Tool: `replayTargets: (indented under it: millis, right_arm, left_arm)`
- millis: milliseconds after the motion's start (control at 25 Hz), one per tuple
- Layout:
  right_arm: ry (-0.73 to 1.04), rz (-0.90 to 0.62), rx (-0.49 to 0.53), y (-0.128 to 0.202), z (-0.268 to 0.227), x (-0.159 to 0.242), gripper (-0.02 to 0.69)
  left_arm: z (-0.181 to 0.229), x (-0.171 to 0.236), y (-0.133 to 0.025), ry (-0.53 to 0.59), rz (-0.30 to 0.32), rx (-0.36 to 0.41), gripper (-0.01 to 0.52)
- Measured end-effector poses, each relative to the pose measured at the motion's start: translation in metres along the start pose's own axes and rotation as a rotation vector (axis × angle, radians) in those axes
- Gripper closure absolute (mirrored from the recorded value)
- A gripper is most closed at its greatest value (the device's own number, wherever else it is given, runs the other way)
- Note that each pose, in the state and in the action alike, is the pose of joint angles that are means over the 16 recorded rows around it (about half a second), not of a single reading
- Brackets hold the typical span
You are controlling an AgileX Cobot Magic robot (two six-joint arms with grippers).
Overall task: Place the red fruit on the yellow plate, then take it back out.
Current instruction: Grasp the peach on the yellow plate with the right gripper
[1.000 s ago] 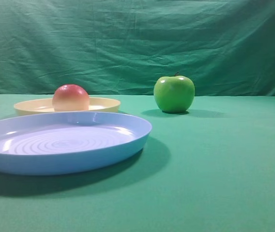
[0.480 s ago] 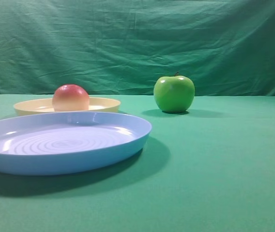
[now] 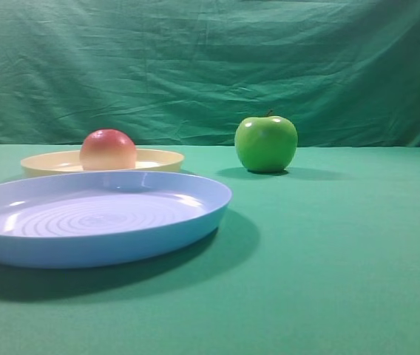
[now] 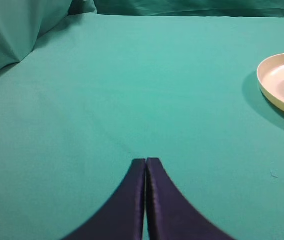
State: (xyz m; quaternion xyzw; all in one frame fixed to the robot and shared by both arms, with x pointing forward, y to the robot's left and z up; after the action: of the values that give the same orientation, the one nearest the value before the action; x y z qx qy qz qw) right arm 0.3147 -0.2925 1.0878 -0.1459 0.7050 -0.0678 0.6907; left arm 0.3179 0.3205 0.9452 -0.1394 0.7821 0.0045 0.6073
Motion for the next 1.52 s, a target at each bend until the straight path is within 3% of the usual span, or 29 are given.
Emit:
replayTargets:
  millis: [320,600,1160,1520]
  right_arm:
    - [-0.041,0.123,0.085,0.017,0.008,0.07,0.665]
    - [0.0,0.166,0.119,0.025,0.013,0.107,0.665]
    - [0.239,0.22,0.076,0.035,0.011,0.141,0.665]
    - [0.281,0.236,0.054,0.038,0.01,0.145,0.665]
  left_arm:
    - [0.0,0.0,0.0,0.0,0.001,0.0,0.514]
    - [0.0,0.0,0.0,0.0,0.001,0.0,0.514]
    - [0.0,0.0,0.0,0.0,0.001,0.0,0.514]
    - [0.0,0.0,0.0,0.0,0.001,0.0,0.514]
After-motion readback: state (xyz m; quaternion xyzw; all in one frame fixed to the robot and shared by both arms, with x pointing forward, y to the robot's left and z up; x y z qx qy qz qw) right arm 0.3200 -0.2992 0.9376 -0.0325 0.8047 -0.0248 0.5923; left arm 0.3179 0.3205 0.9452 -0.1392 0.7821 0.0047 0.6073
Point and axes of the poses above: a point on each arm's last joint axis where the gripper is mounted, z pointing out along that axis toward the gripper, y along the wrist's bending axis when the last joint is at zero, x = y × z, the point moved 3 cm from there along z, pointing out along that axis toward the gripper, and after that the axes turned 10 degrees about -z, right-handed, at the moved point
